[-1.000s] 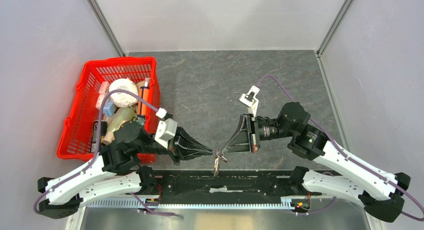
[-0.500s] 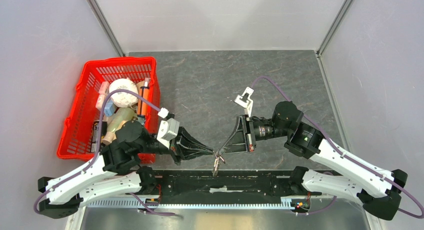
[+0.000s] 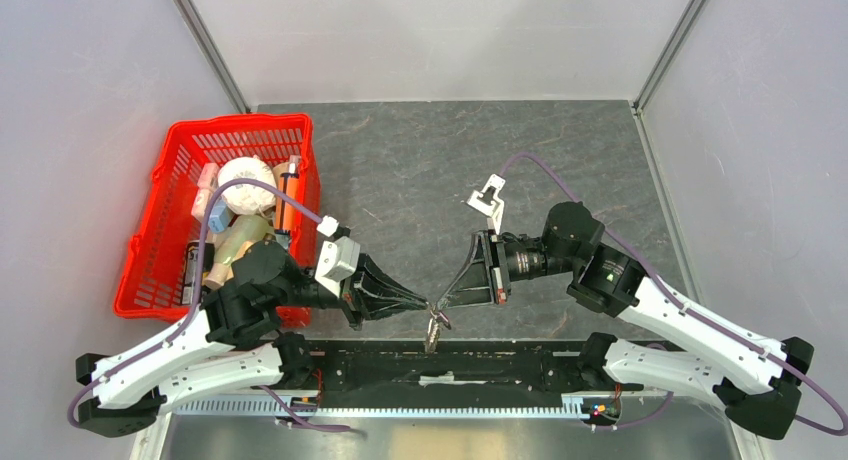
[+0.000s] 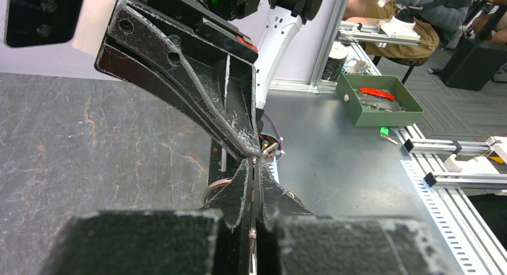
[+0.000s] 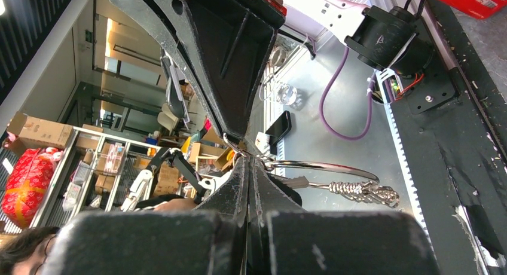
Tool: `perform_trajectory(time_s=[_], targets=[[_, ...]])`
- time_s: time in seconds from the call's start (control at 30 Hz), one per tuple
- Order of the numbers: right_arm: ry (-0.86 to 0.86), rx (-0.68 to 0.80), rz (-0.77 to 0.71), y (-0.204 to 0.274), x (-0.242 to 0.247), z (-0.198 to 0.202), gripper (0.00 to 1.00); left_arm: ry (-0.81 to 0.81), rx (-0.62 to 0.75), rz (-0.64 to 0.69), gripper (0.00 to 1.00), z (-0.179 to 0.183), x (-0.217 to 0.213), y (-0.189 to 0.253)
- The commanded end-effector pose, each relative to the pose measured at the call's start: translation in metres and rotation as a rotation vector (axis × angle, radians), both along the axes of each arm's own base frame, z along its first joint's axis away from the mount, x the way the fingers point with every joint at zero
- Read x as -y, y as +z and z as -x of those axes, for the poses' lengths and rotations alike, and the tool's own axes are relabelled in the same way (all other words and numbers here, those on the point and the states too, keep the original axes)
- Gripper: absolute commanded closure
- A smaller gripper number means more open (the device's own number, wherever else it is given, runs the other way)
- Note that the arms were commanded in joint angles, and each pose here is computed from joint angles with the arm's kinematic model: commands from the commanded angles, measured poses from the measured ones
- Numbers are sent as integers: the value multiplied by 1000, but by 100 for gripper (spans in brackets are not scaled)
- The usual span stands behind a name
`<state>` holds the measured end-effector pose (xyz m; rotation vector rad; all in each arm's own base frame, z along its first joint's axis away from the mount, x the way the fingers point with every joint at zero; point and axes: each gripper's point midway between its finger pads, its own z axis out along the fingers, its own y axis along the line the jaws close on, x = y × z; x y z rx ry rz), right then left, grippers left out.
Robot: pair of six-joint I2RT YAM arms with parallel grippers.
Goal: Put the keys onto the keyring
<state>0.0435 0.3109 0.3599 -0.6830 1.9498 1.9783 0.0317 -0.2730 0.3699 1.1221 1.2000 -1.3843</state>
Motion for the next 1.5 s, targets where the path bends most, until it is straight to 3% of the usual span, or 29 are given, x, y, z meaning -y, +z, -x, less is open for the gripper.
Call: perform_trajectory(time_s=[0.0,1.47], targets=[[-13,28,-35,13,-3,-3,100,-19,64,51,98,3,-1,17],[-52,99,-75,45,-4,-11,100,-77,36,-4,98,6,12,3]])
